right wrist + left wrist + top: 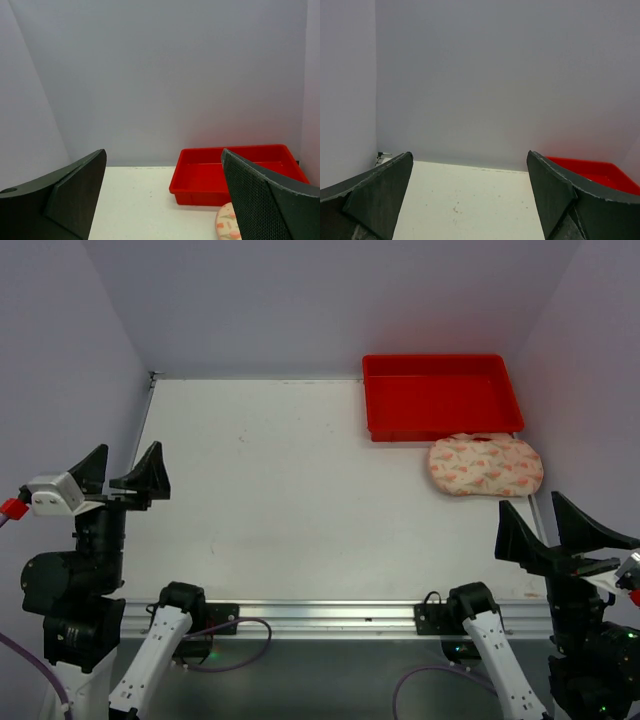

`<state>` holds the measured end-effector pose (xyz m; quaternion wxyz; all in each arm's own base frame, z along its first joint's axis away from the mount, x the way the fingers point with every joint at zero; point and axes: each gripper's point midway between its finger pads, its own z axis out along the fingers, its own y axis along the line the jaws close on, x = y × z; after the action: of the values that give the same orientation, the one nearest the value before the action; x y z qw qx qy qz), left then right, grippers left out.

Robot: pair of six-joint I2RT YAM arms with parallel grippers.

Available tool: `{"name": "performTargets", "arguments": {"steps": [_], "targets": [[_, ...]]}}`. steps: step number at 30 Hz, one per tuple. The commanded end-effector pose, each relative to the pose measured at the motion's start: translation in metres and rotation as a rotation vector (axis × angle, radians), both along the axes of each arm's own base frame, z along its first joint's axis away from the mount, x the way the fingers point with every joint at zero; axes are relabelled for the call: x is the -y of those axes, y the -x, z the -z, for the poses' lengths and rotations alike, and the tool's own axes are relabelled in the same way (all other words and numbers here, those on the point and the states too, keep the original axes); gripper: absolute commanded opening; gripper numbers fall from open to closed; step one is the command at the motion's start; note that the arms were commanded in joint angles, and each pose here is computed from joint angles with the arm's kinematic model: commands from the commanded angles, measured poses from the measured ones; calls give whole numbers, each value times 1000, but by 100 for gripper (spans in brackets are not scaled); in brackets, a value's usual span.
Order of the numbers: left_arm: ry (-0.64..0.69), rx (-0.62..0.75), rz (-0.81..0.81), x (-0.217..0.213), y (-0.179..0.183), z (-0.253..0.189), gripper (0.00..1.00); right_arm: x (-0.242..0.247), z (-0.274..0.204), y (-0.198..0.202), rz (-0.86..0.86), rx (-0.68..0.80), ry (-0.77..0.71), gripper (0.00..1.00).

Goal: Unzip the laundry bag and remove the bra

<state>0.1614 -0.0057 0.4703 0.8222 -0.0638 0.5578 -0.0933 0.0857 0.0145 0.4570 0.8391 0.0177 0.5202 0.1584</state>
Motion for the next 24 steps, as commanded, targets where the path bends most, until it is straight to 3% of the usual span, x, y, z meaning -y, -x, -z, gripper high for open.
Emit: {"name": "performTargets", "arguments": {"steps": [1,7,16,20,21,24], "targets": [[-6,-68,21,7,-16,17,100,-5,5,-4,-27,-24,-3,99],[12,-183,61,20,-44,50,100,-17,38,-46,-53,-198,-77,99],[5,-495,178,56,-102,149,100,-75,148,-149,-182,-737,-151,99],[-5,-568,179,59,-115,179,100,-60,206,-195,13,-952,-163,99],[-9,-587,175,59,-118,186,100,-41,218,-205,147,-980,-166,99],[-13,-604,165,58,-120,197,100,-20,258,-230,333,-1116,-152,99]]}}
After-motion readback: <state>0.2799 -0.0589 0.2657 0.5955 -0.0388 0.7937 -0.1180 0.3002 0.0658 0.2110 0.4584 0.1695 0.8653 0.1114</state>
